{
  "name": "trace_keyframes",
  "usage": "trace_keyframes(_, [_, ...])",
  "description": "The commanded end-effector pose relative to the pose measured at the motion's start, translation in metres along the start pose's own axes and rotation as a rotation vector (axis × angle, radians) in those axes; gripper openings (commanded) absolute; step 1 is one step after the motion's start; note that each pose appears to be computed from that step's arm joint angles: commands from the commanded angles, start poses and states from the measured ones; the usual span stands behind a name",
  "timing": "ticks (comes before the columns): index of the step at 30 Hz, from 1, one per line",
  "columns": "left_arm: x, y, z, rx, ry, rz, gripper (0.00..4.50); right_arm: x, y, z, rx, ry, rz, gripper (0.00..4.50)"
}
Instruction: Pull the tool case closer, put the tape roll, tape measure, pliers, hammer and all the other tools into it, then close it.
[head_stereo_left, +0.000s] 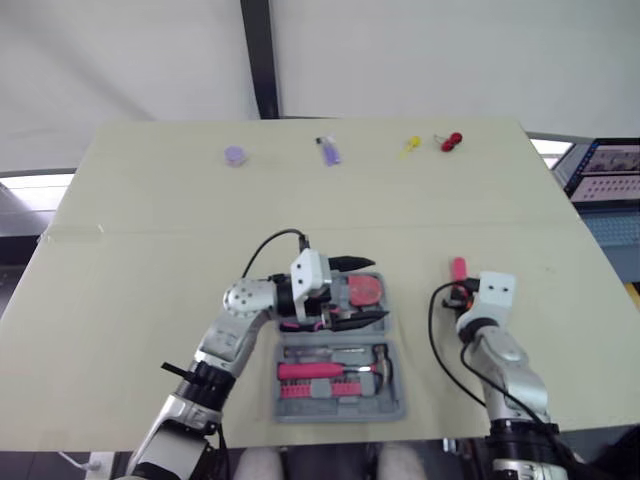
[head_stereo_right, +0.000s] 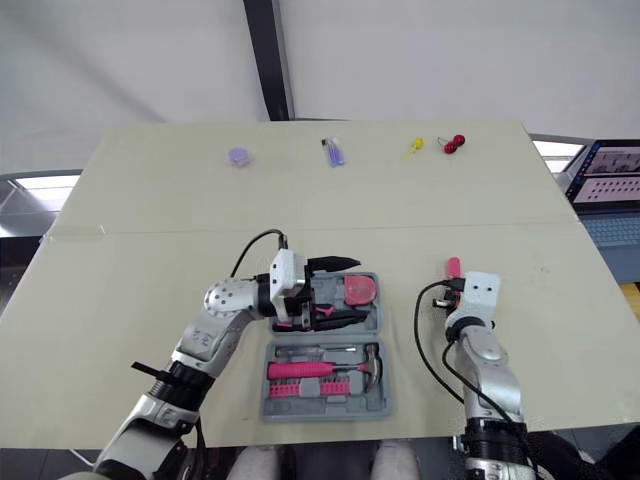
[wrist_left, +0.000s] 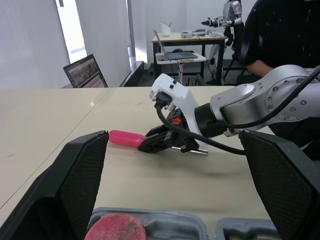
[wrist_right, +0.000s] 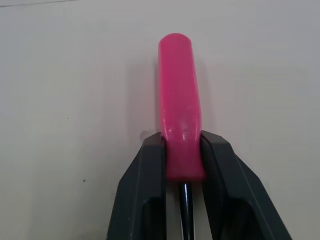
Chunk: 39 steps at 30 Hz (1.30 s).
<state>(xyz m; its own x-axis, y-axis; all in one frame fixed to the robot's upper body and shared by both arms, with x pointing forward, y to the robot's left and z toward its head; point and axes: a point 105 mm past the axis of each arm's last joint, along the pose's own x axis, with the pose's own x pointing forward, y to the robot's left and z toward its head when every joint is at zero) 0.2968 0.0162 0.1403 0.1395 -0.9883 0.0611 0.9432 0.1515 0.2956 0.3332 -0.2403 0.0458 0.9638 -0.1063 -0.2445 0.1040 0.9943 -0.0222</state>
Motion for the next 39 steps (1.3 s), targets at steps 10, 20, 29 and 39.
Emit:
trace_keyframes(10, [-0.126,-0.048,0.0,0.005,0.127,0.057,4.5,-0.101,0.113,0.066,-0.593,-0.027,0.945,0.43])
trace_keyframes(20, [-0.202,-0.133,-0.008,-0.08,0.287,0.07,4.5,-0.163,0.169,0.035,-0.901,0.127,1.354,0.43])
trace_keyframes(29, [-0.221,-0.152,-0.02,-0.093,0.321,0.124,4.5,-0.163,0.195,0.011,-1.034,0.19,1.36,0.43])
trace_keyframes(39, [-0.216,-0.149,-0.026,-0.093,0.316,0.154,4.5,-0.163,0.198,-0.005,-1.088,0.238,1.359,0.43])
